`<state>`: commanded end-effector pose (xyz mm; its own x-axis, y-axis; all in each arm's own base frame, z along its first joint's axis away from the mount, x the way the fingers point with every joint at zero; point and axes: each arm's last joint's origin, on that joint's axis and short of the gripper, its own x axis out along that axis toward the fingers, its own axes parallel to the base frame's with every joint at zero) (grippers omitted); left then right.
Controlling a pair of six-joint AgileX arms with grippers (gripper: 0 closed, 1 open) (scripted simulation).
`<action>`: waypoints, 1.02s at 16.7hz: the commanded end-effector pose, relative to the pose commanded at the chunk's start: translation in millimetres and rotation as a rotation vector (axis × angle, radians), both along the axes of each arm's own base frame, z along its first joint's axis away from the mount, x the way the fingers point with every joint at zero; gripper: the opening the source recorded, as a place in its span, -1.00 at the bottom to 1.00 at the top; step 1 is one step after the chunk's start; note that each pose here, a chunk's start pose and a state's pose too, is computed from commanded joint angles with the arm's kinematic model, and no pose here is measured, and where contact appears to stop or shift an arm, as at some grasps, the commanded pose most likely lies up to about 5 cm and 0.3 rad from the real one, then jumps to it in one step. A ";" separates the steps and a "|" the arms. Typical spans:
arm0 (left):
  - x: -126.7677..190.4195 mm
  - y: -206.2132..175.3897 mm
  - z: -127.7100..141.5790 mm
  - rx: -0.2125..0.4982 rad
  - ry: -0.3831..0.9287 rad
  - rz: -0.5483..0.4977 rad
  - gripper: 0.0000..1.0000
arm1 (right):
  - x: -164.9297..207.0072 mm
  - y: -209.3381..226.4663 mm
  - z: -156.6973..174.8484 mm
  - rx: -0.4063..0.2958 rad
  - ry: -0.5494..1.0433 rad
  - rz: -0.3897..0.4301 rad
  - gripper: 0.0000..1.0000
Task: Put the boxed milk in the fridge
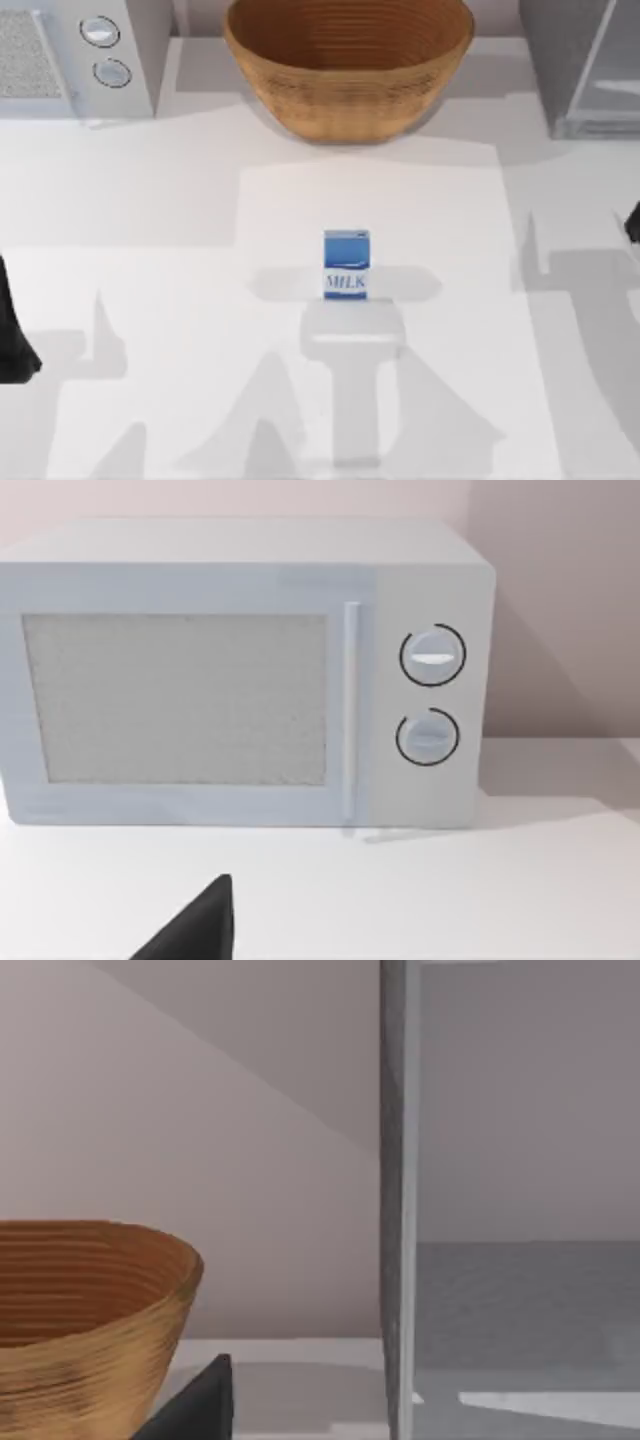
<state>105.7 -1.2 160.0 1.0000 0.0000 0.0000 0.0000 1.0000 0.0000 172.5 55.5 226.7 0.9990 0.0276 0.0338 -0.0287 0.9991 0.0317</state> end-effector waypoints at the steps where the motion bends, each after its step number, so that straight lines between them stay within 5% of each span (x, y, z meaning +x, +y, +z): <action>1: 0.0 0.0 0.0 0.000 0.000 0.000 1.00 | 11.4 12.7 3.0 0.004 -0.004 0.000 1.00; 7: 0.0 0.0 0.0 0.000 0.000 0.000 1.00 | 67.9 118.1 -27.2 0.021 -0.007 -0.004 1.00; 17: 0.0 0.0 0.0 0.000 0.000 0.000 1.00 | 46.6 246.2 -193.1 -0.024 0.032 -0.032 1.00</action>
<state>105.7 -1.2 160.0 1.0000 0.0000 0.0000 0.0000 1.0000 0.0000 219.0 301.7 33.6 1.0000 -0.0036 0.0016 0.0036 1.0000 0.0081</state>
